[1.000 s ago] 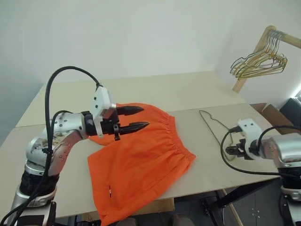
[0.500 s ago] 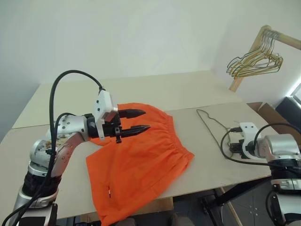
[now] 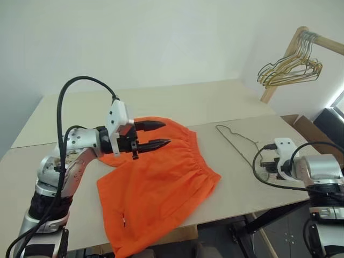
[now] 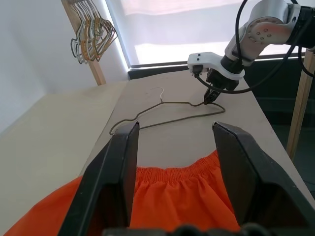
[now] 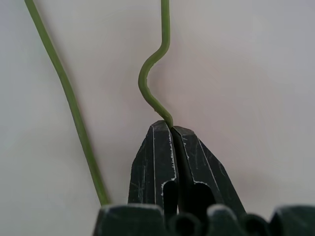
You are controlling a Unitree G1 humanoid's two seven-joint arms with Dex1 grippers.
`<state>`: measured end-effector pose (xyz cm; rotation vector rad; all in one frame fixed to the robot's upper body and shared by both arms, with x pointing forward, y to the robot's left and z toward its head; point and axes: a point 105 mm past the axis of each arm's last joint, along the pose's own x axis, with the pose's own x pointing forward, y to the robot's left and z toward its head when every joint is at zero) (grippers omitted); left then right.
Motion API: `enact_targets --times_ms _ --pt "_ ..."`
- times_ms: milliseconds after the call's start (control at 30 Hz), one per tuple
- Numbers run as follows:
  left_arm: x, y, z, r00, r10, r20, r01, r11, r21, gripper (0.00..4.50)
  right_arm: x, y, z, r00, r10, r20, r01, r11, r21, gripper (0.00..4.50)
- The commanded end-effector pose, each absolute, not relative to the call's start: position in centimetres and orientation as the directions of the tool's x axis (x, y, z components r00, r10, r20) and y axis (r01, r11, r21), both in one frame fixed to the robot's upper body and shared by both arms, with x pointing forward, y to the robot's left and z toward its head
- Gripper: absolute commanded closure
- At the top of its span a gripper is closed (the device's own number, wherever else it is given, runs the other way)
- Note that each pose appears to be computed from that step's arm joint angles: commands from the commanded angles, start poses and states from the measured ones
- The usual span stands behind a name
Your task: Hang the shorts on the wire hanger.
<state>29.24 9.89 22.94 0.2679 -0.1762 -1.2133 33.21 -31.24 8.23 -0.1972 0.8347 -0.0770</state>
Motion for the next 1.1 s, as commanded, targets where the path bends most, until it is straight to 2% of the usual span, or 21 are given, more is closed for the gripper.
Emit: enact_targets --times_ms 33,167,267,333,400,500,633,733,867,1100 --pt "30.2 9.5 24.7 0.384 -0.919 0.090 0.848 0.390 0.358 1.94 35.1 -30.5 14.6 0.876 -0.181 -0.448 0.007 0.932 -0.363 4.45" --pt "31.3 9.2 25.3 0.391 -0.911 0.127 0.830 0.409 0.378 1.94 35.2 -28.8 18.7 0.976 -0.134 -0.170 0.034 0.871 -0.490 4.45" --pt "32.1 9.2 25.6 0.395 -0.911 0.117 0.831 0.409 0.376 1.94 34.6 -27.4 20.7 0.998 -0.063 -0.016 0.041 0.801 -0.597 4.45" --pt "33.1 9.4 26.0 0.412 -0.906 0.099 0.842 0.420 0.340 1.94 34.2 -26.3 22.3 0.993 -0.006 0.120 0.096 0.643 -0.760 4.45" --pt "34.0 9.7 26.7 0.440 -0.890 0.116 0.837 0.454 0.305 1.94 33.7 -24.8 23.2 0.968 0.105 0.229 0.148 0.503 -0.852 4.45" --pt "34.5 10.5 27.7 0.441 -0.887 0.140 0.825 0.462 0.325 1.94 33.1 -23.3 23.5 0.938 0.242 0.248 0.131 0.416 -0.900 4.45" --pt "34.0 11.2 28.0 0.313 -0.948 0.064 0.894 0.317 0.317 1.94 32.5 -21.8 24.1 0.897 0.373 0.239 0.115 0.325 -0.939 4.45" --pt "34.1 11.5 28.0 0.273 -0.962 0.015 0.914 0.264 0.309 1.36 31.9 -20.5 24.7 0.856 0.458 0.239 0.108 0.294 -0.950 4.50" --pt "34.3 11.4 26.8 0.232 -0.969 -0.090 0.924 0.191 0.330 0.07 31.6 -19.4 25.0 0.821 0.523 0.228 0.094 0.270 -0.958 4.50" --pt "35.2 10.8 23.7 0.252 -0.929 -0.270 0.920 0.143 0.365 0.01 31.4 -18.8 25.9 0.794 0.566 0.223 0.099 0.241 -0.965 4.50"
